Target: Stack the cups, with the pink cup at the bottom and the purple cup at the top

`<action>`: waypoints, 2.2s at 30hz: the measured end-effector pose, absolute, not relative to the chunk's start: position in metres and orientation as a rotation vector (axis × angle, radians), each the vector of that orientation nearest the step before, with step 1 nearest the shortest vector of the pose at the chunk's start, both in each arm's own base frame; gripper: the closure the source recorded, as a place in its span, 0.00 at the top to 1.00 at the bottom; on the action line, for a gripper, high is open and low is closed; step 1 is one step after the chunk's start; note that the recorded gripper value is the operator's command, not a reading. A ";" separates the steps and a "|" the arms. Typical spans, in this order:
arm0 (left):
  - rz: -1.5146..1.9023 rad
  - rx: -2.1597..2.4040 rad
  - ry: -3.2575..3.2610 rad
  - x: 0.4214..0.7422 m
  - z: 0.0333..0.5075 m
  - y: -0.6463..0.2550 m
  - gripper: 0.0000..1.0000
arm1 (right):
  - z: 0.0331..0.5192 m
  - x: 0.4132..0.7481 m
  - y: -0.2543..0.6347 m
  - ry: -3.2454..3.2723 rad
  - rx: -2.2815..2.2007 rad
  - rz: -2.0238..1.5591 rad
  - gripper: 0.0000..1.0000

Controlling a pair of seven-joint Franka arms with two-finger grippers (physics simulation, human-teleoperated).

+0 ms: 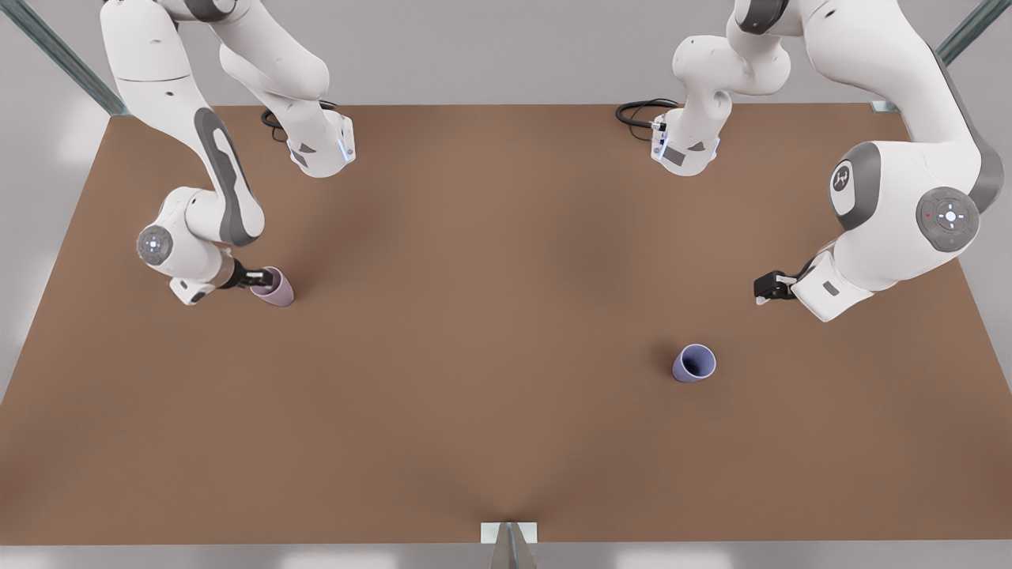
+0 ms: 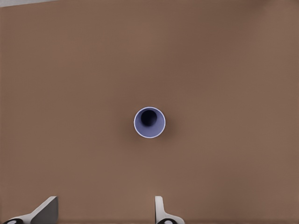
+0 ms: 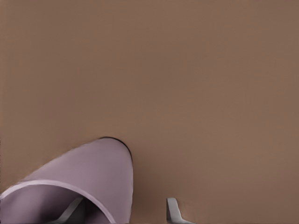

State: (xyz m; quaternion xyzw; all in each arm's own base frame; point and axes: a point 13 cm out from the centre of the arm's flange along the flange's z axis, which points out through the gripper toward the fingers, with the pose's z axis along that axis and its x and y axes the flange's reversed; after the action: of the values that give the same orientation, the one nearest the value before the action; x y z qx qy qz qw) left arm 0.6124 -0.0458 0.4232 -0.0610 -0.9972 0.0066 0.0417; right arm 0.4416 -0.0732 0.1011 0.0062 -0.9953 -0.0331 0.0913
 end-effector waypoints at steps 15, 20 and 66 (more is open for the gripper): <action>0.019 -0.184 -3.049 0.612 0.423 -0.044 1.00 | 0.189 0.560 -0.019 -3.125 0.297 -0.093 0.21; 0.019 -0.181 -3.049 0.611 0.424 -0.043 1.00 | 0.245 0.613 0.183 -3.090 0.582 -0.165 0.21; 0.031 -0.022 -3.028 0.634 0.093 -0.049 0.42 | 0.437 0.626 -0.025 -2.983 -1.150 -0.042 1.00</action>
State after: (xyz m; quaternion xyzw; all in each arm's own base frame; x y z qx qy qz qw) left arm 0.6343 -0.0489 0.0932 -0.0074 -0.9983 0.0101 0.0566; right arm 0.6262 -0.0248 0.4367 -0.3597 -0.9326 -0.0131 -0.0278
